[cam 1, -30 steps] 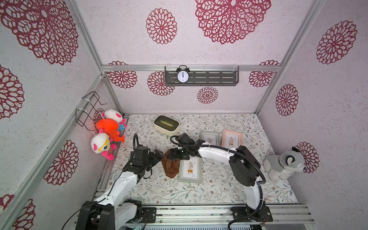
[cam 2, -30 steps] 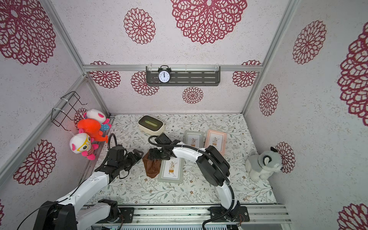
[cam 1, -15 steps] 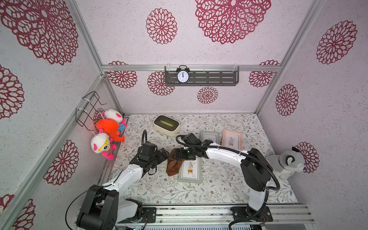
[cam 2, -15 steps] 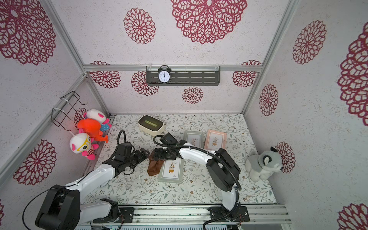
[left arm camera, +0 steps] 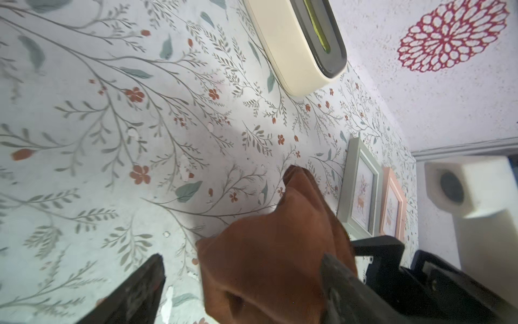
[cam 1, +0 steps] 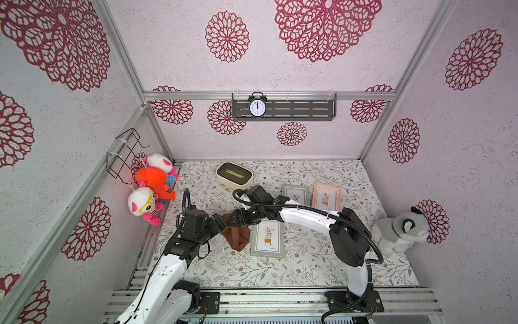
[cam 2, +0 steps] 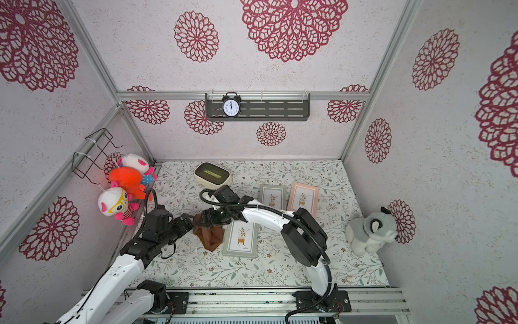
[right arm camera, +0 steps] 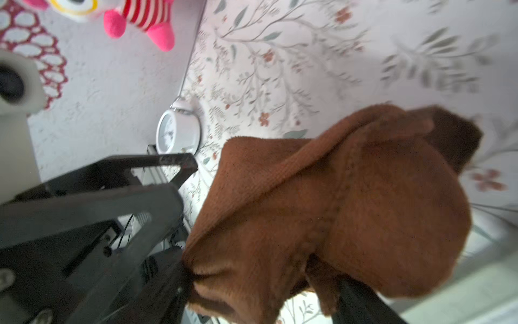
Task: Wipe the picture frame with a cloth
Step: Place the cleaning item at the center of the board, then pick up the cleaning item at the center of the board.
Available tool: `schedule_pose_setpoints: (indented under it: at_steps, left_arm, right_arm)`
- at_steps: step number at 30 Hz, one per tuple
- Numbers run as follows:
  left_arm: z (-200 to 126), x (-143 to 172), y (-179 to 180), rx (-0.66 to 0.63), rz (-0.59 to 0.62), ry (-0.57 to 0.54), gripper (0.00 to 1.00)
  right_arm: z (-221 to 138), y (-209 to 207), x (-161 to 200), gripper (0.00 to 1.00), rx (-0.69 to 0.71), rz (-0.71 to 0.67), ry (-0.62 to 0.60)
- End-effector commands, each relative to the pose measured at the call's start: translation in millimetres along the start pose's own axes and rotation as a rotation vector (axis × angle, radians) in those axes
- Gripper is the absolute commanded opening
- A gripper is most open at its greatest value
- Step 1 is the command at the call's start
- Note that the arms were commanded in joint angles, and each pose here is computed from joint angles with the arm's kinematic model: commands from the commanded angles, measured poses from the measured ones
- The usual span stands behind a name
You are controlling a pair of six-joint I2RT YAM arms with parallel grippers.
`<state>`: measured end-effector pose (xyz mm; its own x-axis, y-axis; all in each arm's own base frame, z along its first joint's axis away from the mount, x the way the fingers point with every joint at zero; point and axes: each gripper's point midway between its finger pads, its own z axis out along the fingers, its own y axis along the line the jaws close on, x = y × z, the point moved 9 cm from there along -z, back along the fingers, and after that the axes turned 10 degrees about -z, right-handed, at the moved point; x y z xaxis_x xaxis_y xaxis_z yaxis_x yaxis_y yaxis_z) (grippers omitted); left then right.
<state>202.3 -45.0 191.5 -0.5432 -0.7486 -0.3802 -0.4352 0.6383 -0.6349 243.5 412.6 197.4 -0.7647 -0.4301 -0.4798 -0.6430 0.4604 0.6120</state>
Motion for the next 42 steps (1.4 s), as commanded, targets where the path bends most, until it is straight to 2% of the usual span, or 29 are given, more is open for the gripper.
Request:
schedule_pose_setpoints:
  at_steps: [1,5,11,16,23,29,37,42]
  left_arm:
    - [-8,-3,9,-0.054,-0.011,-0.010,0.91]
    - [12,4,13,-0.053,-0.034,0.055,0.92]
    - [45,14,11,-0.004,-0.101,0.172,0.89]
    - [63,20,8,0.013,-0.111,0.249,0.88]
    - [66,26,1,0.072,-0.137,0.268,0.90]
    - [73,45,6,0.033,-0.114,0.352,0.88]
    - [88,61,11,-0.084,-0.081,0.403,0.75]
    - [103,69,14,-0.129,-0.072,0.441,0.60]
  right_arm:
    - [10,7,11,0.76,-0.084,-0.042,0.080]
    - [25,-16,29,0.73,-0.012,-0.029,0.152]
    - [35,-37,39,0.62,0.024,0.007,0.159]
    - [35,-43,45,0.61,0.033,0.016,0.153]
    - [36,-48,44,0.61,0.039,0.027,0.142]
    - [33,-52,39,0.61,0.038,0.039,0.115]
    - [31,-52,38,0.62,0.033,0.039,0.106]
    - [30,-52,37,0.64,0.034,0.033,0.097]
